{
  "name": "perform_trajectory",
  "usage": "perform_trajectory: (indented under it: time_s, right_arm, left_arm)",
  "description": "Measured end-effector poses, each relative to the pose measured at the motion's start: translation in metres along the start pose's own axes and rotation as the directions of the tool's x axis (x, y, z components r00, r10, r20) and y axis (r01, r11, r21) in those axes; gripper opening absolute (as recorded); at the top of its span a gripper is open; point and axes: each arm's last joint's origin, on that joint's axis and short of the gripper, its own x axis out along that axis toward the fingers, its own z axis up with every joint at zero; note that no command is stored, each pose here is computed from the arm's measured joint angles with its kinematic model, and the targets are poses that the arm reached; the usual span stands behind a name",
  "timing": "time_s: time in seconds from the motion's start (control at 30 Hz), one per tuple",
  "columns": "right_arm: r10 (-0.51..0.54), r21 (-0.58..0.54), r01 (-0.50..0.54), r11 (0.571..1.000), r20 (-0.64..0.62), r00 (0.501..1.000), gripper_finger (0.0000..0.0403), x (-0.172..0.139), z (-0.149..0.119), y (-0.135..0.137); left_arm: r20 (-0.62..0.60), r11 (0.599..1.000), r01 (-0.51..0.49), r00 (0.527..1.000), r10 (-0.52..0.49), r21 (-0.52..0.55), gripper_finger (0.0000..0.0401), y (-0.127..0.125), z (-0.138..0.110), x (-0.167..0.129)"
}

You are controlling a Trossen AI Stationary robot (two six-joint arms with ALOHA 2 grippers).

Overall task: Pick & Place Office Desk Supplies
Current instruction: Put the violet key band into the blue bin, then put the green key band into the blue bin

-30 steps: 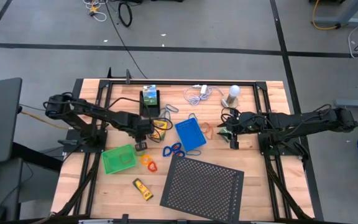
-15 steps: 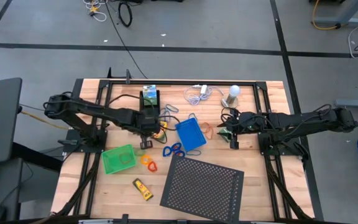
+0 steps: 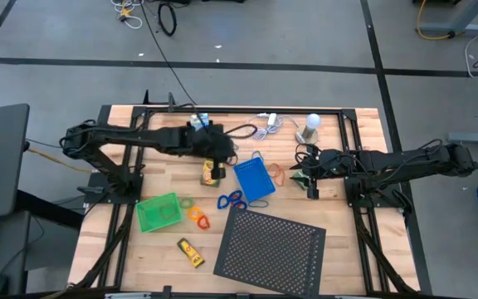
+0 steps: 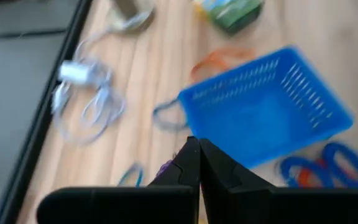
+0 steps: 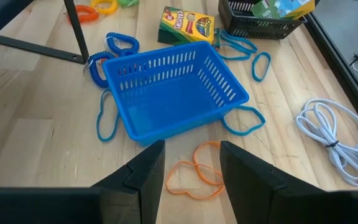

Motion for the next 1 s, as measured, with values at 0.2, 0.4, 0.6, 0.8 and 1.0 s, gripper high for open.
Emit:
perform_trajectory:
  time_s: [0.2, 0.4, 0.6, 0.8, 1.0]
  right_arm:
    - [0.002, -0.007, -0.002, 1.0, -0.001, 1.0, 0.0164, 0.0, 0.0, 0.0]
    - [0.002, -0.007, -0.002, 1.0, -0.001, 1.0, 0.0164, 0.0, 0.0, 0.0]
    - [0.002, -0.008, -0.002, 1.0, -0.001, 1.0, 0.0164, 0.0, 0.0, 0.0]
    - [-0.001, -0.007, 0.001, 1.0, -0.002, 1.0, 0.0164, 0.0, 0.0, 0.0]
    - [-0.001, -0.007, 0.001, 1.0, -0.002, 1.0, 0.0164, 0.0, 0.0, 0.0]
  left_arm:
    - [0.088, 0.988, 0.155, 0.984, -0.155, 0.011, 0.0001, 0.004, -0.004, 0.04]
    - [0.126, 0.974, 0.227, 0.965, -0.228, 0.023, 0.0001, 0.0, -0.012, 0.072]
    - [0.089, 0.97, 0.243, 0.966, -0.242, -0.003, 0.0019, -0.001, -0.02, 0.085]
    - [0.112, 0.954, 0.3, 0.948, -0.297, -0.011, 0.0095, -0.002, -0.02, 0.085]
    - [0.134, 0.957, 0.291, 0.948, -0.288, 0.001, 0.0208, 0.0, -0.016, 0.082]
